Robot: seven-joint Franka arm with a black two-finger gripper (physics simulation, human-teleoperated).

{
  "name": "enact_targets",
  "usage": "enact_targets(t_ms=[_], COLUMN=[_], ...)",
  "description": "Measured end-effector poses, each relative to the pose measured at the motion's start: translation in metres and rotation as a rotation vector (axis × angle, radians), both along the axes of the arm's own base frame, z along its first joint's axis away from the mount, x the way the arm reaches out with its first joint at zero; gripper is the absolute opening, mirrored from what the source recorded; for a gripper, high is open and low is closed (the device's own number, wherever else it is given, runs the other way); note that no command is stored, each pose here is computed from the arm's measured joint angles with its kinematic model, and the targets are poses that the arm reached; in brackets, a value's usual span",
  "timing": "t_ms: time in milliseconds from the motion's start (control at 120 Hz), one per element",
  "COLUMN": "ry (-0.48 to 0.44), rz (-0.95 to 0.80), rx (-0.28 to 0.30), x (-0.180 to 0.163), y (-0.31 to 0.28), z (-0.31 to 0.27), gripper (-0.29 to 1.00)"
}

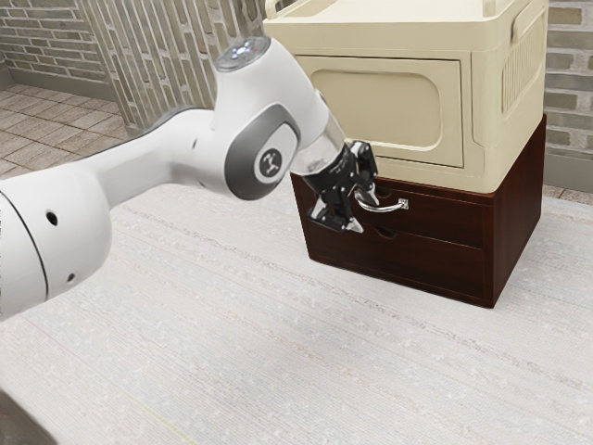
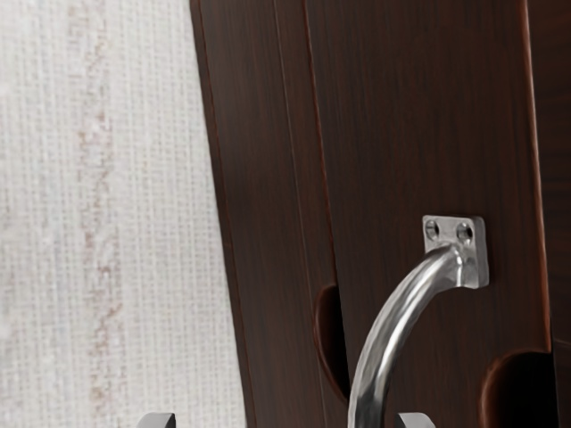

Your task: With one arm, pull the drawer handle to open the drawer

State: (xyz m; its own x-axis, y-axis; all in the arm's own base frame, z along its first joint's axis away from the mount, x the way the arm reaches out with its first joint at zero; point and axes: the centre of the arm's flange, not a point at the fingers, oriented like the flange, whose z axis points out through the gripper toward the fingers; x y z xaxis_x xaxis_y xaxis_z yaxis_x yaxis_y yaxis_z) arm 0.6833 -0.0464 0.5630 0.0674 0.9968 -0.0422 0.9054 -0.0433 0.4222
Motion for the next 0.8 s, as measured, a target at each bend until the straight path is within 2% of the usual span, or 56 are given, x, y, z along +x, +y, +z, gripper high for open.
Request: enact_targets(t_ms=[308,617,800], ry=[-0.004,-0.009,-0.006], rz=[0.005,0.01,0.011], rx=[-0.002,-0.014,-0.018], x=[0.0034,0.0038,0.0018], y=[0.0012,0.0008,0.0006], z=[-0.0054,-0.0047,-0.005], gripper=[0.27,0.03,-0.04])
